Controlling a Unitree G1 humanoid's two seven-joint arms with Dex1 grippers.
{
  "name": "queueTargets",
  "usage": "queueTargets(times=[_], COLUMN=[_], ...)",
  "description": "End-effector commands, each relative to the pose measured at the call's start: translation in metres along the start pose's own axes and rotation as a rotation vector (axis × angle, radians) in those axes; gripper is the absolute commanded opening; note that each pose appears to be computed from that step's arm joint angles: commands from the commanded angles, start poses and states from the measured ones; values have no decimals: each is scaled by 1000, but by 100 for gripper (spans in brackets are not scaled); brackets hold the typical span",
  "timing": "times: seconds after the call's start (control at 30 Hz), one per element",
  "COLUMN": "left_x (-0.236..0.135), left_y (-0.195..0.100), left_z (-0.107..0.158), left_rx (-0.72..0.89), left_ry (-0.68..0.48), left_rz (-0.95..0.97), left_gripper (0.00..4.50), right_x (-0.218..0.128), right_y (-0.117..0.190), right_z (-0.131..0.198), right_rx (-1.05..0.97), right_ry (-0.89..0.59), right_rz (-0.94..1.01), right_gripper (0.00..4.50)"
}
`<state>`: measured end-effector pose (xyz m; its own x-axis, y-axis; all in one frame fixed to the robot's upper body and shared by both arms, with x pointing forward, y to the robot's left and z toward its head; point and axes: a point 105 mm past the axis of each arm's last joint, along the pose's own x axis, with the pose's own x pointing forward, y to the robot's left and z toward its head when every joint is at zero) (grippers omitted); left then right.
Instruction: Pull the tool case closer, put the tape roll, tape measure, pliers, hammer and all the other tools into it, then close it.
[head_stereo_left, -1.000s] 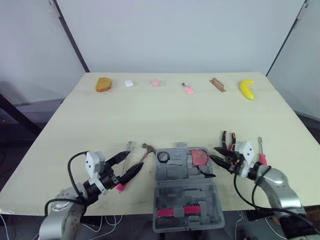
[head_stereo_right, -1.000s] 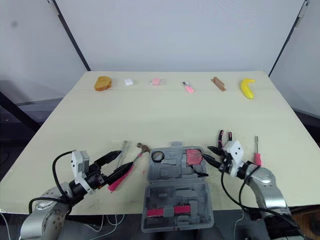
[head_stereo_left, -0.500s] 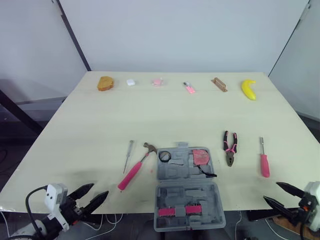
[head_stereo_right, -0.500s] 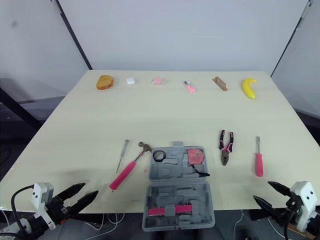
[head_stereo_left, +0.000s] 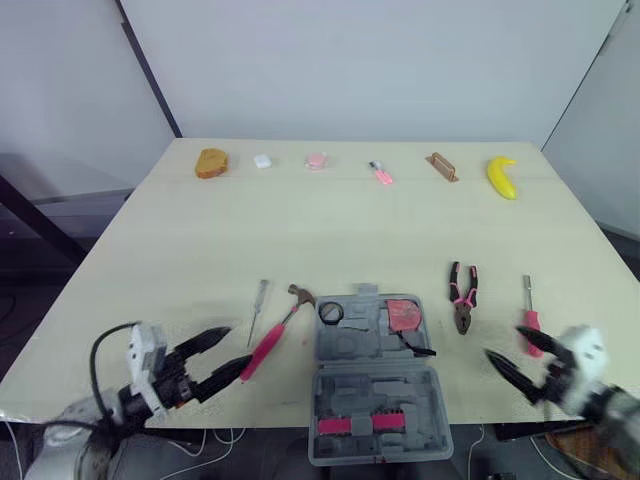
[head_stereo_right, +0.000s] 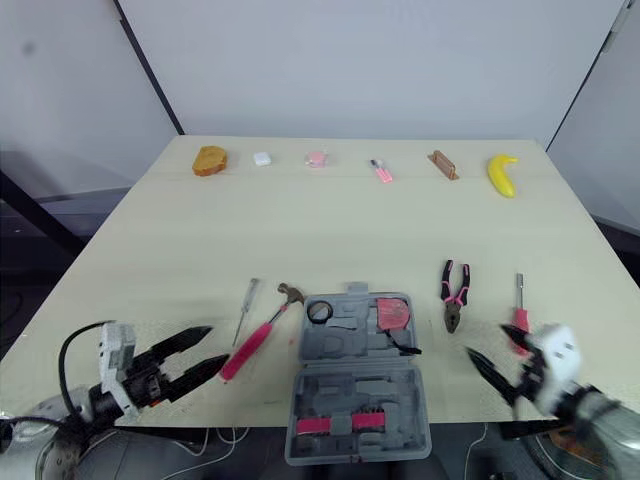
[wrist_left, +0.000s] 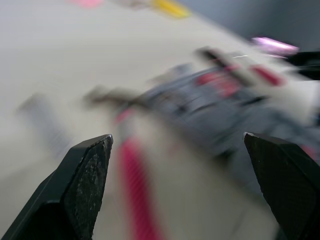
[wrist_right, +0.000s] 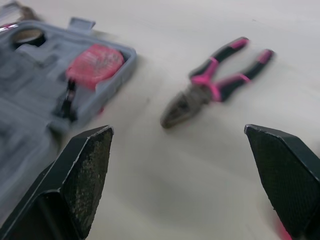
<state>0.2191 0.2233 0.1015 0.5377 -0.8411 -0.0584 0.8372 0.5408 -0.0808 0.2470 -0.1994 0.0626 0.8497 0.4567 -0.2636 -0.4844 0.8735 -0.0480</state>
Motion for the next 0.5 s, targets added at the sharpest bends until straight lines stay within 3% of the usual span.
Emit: queueTargets(times=[0.03,0.27,0.5], left_x=[12,33,40], left_y=[-19,-38,-45], left_z=[20,42,53], left_rx=[58,123,146], left_ry=[-6,-12,-24], left_rz=[-148,-283,-315], left_gripper=[450,450,450], right_x=[18,48,58], right_y=[-6,-6,-14], right_z=[4,-6,-21], right_rx=[31,164,200], right_ry=[49,82,122], right_rz=[-189,-468,-574], right_gripper=[442,442,442])
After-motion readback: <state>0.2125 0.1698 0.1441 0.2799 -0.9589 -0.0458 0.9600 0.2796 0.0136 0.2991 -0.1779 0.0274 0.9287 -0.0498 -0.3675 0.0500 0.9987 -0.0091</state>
